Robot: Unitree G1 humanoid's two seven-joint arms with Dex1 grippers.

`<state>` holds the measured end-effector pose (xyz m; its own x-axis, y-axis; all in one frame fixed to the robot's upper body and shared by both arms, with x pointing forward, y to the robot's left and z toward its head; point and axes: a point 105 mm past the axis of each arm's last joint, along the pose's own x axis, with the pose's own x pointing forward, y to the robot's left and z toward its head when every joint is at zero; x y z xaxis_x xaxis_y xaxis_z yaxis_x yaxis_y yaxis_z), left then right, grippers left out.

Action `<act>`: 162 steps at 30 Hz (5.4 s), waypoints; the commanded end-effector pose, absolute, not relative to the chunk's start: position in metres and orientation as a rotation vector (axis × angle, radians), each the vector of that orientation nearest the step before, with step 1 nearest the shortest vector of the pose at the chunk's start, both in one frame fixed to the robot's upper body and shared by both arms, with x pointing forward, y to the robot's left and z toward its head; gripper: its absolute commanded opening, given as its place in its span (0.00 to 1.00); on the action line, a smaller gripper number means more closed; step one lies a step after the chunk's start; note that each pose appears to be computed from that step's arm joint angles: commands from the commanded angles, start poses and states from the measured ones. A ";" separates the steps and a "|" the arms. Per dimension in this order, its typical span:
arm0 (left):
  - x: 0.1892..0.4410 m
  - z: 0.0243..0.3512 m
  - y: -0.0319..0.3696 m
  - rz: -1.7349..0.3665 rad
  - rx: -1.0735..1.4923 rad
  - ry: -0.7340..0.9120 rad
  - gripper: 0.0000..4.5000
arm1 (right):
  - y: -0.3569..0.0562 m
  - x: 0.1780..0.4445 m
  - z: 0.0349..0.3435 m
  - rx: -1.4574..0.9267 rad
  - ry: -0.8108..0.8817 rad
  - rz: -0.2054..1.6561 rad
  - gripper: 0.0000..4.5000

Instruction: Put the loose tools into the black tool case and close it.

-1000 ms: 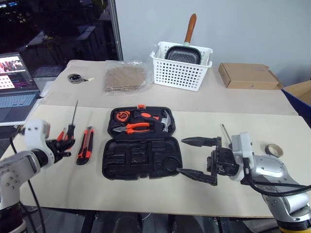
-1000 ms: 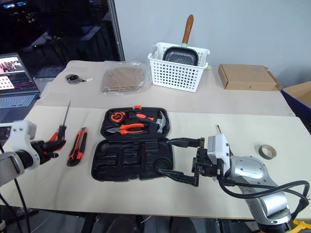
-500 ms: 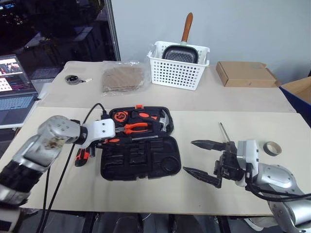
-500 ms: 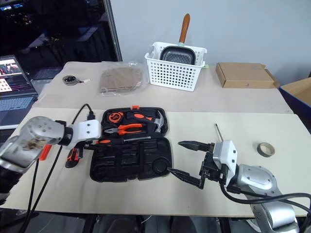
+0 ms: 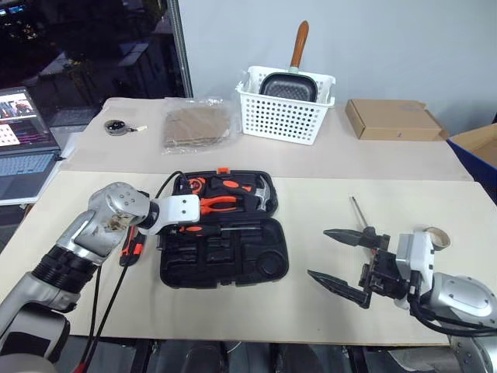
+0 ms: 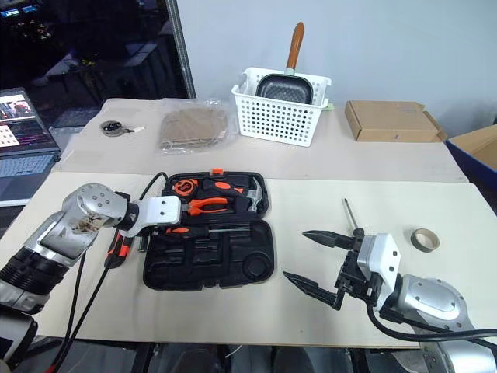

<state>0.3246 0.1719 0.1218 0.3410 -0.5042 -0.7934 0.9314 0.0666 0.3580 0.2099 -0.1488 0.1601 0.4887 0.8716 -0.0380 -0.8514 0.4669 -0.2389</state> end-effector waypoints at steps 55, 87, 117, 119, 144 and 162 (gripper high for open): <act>0.214 0.194 0.126 -1.293 0.167 0.043 0.64 | -0.243 0.299 0.144 -0.330 0.471 0.360 1.00; 0.171 0.184 0.171 -1.148 0.021 -0.052 1.00 | -0.122 0.298 0.172 -0.488 0.274 1.055 0.15; 0.159 0.200 0.195 -0.919 0.058 0.004 1.00 | -0.006 0.321 0.118 -0.947 0.365 1.437 0.15; 0.159 0.200 0.195 -0.922 0.055 0.011 1.00 | -0.006 0.325 0.118 -0.937 0.375 1.420 0.15; 0.146 0.184 0.220 -0.935 0.074 0.125 1.00 | -0.004 0.331 0.124 -0.884 0.396 1.435 0.63; 0.151 0.177 0.227 -0.933 0.068 0.106 1.00 | -0.017 0.316 0.141 -0.324 0.139 1.179 0.00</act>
